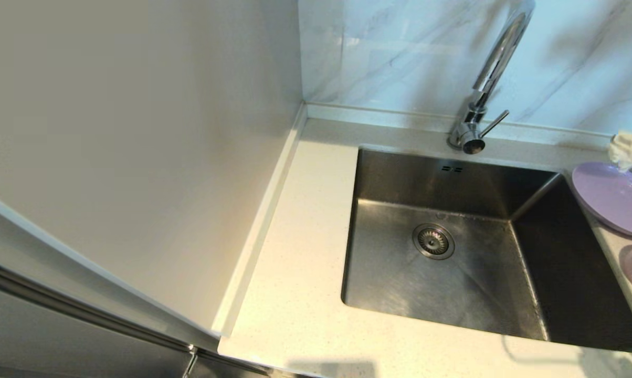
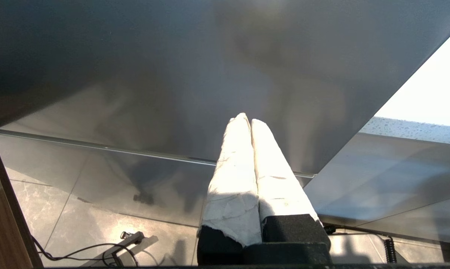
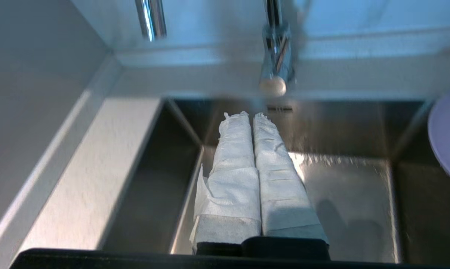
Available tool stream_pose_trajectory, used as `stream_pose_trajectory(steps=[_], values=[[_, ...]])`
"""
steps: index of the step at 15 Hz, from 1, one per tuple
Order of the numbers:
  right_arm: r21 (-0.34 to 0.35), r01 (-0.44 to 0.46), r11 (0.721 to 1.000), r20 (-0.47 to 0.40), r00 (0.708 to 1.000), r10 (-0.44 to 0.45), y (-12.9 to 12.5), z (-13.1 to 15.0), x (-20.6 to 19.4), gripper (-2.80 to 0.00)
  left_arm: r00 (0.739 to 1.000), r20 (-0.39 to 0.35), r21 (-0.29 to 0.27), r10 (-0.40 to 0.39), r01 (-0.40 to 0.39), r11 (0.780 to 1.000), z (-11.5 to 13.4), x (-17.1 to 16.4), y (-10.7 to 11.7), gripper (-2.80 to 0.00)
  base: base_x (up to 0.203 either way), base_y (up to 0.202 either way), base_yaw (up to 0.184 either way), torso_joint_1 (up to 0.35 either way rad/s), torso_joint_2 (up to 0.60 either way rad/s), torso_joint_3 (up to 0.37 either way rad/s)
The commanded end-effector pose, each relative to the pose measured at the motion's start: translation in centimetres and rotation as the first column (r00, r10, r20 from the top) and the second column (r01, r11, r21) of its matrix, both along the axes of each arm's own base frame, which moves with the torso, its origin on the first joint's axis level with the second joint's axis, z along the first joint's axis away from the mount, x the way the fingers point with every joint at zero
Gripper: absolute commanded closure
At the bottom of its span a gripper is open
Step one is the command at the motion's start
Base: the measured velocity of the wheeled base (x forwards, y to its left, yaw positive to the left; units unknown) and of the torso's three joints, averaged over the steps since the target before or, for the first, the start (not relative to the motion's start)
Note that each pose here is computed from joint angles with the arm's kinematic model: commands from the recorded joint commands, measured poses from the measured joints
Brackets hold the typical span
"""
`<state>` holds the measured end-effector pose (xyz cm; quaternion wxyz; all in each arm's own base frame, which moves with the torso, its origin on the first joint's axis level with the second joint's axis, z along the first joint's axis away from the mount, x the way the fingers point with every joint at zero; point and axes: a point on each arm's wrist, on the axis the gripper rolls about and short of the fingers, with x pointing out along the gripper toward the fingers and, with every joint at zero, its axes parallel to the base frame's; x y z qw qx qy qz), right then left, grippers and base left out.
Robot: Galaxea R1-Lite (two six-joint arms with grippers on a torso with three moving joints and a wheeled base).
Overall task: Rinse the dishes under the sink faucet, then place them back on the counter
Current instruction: Turn on the faucet
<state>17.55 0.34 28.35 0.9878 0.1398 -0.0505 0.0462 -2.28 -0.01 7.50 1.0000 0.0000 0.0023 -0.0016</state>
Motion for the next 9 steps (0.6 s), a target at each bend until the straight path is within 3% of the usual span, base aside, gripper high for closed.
stream_pose_trajectory(steps=[1, 4, 9], values=[[0.003, 0.008, 1.000, 0.024, 1.000, -0.008, -0.1, 0.3, 3.5, 0.00, 1.000, 0.000, 0.000, 0.000, 0.000, 1.000, 0.0, 0.0, 0.0, 0.00, 0.000, 0.000, 0.000, 0.000, 0.00, 0.000], [-0.001, 0.022, 1.000, 0.061, 0.998, -0.022, -0.4, 1.7, 6.2, 0.00, 1.000, 0.000, 0.000, 0.000, 0.000, 1.000, 0.0, 0.0, 0.0, 0.00, 0.000, 0.000, 0.000, 0.000, 0.00, 0.000], [-0.028, 0.048, 0.998, 0.010, 0.999, -0.048, -1.1, 2.4, 10.6, 0.00, 1.000, 0.000, 0.000, -0.001, 0.001, 1.000, 0.0, 0.0, 0.0, 0.00, 0.000, 0.000, 0.000, 0.000, 0.00, 0.000]])
